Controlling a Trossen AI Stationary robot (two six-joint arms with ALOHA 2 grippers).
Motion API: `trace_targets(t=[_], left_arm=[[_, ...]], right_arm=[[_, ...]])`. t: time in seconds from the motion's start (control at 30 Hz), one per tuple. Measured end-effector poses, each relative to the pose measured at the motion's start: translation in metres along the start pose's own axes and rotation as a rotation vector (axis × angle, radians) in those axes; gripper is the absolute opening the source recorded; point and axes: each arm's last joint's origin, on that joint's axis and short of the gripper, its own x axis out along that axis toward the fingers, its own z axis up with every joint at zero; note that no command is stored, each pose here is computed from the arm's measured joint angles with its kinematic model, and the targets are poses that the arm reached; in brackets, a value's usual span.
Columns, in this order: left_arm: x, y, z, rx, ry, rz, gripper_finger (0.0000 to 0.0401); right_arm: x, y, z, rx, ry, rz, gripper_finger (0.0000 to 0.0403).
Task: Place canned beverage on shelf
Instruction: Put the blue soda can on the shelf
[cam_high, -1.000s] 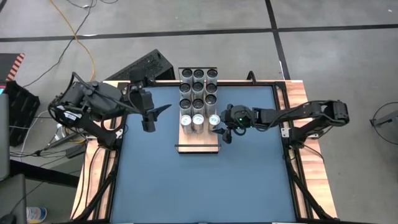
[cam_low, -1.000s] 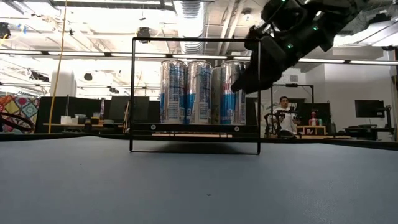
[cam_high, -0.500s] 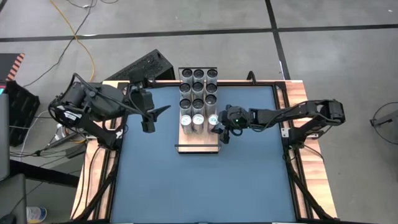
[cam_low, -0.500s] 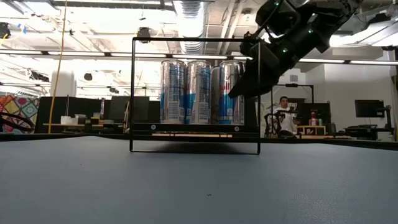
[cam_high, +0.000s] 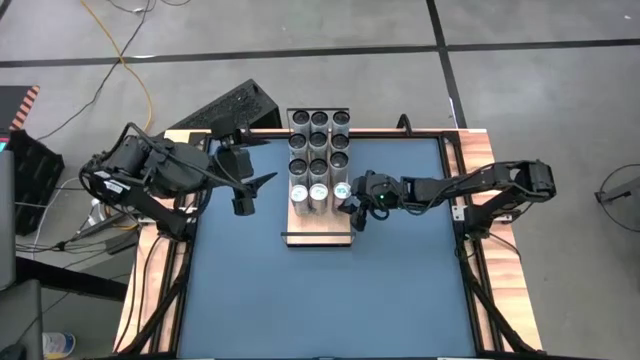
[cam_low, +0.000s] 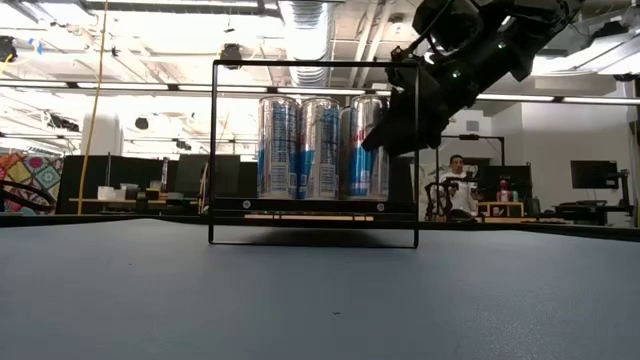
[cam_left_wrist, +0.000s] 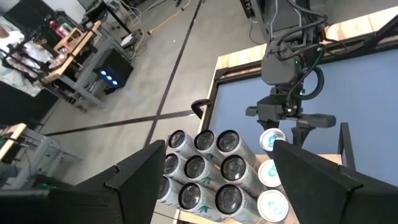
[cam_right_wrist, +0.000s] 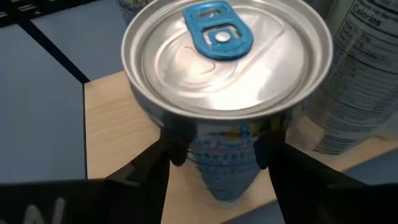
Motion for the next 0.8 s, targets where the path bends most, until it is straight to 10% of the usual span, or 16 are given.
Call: trace_targets(t=[0.8], left_arm=[[0.000, -0.001, -0.002, -0.057, 0.019, -0.011, 0.0283]], right_arm=[[-0.036, 0.000, 0.010, -0.115, 0.002, 0.016, 0.0275]])
